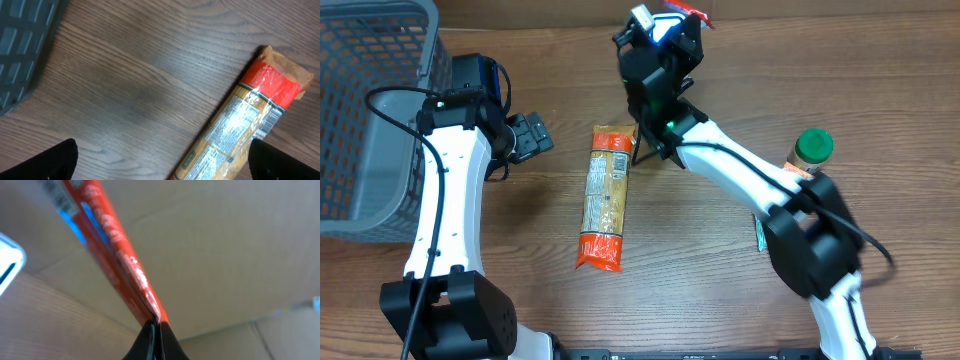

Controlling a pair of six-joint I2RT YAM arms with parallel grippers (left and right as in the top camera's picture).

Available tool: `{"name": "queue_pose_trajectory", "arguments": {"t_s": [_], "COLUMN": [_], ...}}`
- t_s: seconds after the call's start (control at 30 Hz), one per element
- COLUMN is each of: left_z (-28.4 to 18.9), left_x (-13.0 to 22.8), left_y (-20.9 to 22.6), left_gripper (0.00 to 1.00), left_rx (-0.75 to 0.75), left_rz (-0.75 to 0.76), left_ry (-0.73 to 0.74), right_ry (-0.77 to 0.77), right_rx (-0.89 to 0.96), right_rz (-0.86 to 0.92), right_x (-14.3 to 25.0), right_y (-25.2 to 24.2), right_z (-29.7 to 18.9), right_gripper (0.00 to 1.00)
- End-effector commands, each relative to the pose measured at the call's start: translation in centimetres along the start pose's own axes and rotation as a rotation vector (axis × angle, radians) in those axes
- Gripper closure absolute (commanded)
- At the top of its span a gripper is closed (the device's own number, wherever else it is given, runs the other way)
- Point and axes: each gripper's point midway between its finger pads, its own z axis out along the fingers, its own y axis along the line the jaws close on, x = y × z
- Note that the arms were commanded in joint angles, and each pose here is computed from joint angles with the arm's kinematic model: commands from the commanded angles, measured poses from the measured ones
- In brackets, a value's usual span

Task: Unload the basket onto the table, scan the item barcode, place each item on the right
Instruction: 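Hold the red stick packet's barcode in front of the white scanner, then carry the red stick packet right and drop it by the jar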

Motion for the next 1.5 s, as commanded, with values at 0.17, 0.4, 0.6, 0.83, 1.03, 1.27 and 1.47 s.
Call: {"name": "queue_pose_trajectory", "arguments": {"t_s": [0.17,0.4,0.6,0.83,1.03,1.27,1.47], "left_z": [-0.9,-0.9,-0.9,-0.9,-0.9,-0.9,-0.9], "left_x": [-0.6,-0.6,-0.6,-0.6,-0.6,-0.6,-0.6], "left_y": [-0.1,-0.1,-0.1,-0.1,-0.1,-0.1,-0.1], "left_gripper": [0.0,0.0,0.0,0.0,0.0,0.0,0.0], "left_rx": [0.004,0.004,0.004,0.004,0.004,0.004,0.004], "left_rz": [0.012,0.011,0.011,0.012,0.012,0.011,0.011], "left_ry": [-0.035,-0.035,-0.034,-0.035,-0.034,-0.035,-0.034], "right_ry": [0.025,0.406,0.746,0.975,1.074,1.104,1.137], "right_rx": [-0.356,-0.704,-0.925,-0.891,-0.87,-0.856,-0.766], "right_rz": [0.482,0.679,0.751,0.697,0.678,0.682,0.699], "right_x": [2.5,12.4,19.0,25.4,29.5,31.7,33.2], "right_y": [-7.3,-7.0,-3.7,0.5,5.2,7.7,7.8], "right_z": [-7.6,-9.9,-10.6,-11.5,-12.4,-13.0,-12.7], "right_gripper": [0.97,0.96,0.96,0.96,0.96,0.96,0.96]}}
